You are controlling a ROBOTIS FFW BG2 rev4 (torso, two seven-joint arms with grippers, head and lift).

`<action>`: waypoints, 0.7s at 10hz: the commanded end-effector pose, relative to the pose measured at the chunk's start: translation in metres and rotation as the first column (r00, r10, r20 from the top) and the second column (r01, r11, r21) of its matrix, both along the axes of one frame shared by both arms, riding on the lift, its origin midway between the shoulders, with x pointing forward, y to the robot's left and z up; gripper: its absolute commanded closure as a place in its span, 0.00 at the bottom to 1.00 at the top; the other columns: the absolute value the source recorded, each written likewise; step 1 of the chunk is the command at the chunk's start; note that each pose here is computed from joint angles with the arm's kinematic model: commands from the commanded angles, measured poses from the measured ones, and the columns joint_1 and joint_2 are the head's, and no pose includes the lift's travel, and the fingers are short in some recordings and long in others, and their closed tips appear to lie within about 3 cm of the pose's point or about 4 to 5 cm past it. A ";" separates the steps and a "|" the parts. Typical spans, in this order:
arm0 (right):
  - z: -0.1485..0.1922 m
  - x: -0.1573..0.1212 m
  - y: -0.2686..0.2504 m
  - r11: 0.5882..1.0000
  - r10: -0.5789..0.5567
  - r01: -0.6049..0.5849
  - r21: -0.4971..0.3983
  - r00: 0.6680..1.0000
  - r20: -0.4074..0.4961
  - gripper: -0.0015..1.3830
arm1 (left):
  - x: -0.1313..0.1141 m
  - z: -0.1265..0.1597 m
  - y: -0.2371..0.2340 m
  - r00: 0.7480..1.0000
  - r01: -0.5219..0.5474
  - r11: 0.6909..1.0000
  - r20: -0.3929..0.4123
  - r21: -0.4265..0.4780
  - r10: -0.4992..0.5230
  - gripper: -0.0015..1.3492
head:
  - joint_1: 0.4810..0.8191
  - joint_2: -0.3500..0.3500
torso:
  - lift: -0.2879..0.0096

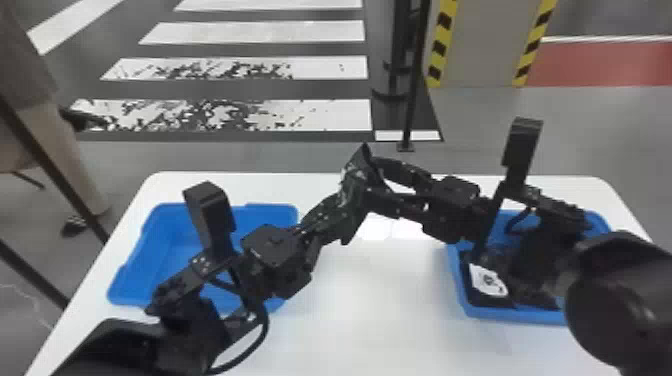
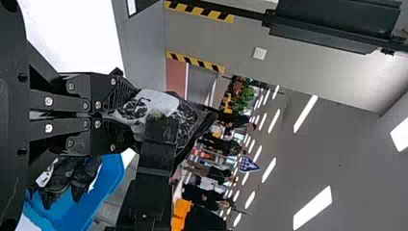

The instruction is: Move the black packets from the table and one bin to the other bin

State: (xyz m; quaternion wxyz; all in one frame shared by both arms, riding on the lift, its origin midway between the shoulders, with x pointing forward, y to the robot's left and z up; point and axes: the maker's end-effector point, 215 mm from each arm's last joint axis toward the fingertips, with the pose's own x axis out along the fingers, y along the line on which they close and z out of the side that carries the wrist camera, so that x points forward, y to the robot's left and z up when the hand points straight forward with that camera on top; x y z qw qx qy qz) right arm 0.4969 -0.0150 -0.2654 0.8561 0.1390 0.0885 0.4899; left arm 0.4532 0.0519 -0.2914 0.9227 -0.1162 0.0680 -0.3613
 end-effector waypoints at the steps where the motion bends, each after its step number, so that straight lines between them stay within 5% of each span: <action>1: 0.001 0.000 0.003 1.000 0.007 -0.007 -0.002 1.000 0.001 0.40 | -0.001 -0.002 -0.001 1.000 0.004 1.000 -0.004 0.005 -0.003 0.90 | 0.63 0.56 | 0.60; 3: -0.008 -0.006 0.013 0.999 0.032 -0.033 -0.037 0.999 -0.037 0.88 | -0.001 -0.005 -0.002 1.000 0.005 1.000 -0.011 0.011 -0.005 0.90 | 0.63 0.57 | 0.60; 7: -0.011 -0.015 0.018 0.998 0.038 -0.041 -0.041 0.997 -0.061 0.92 | 0.000 -0.001 0.007 1.000 -0.016 1.000 0.011 0.009 0.015 0.90 | 0.63 0.60 | 0.60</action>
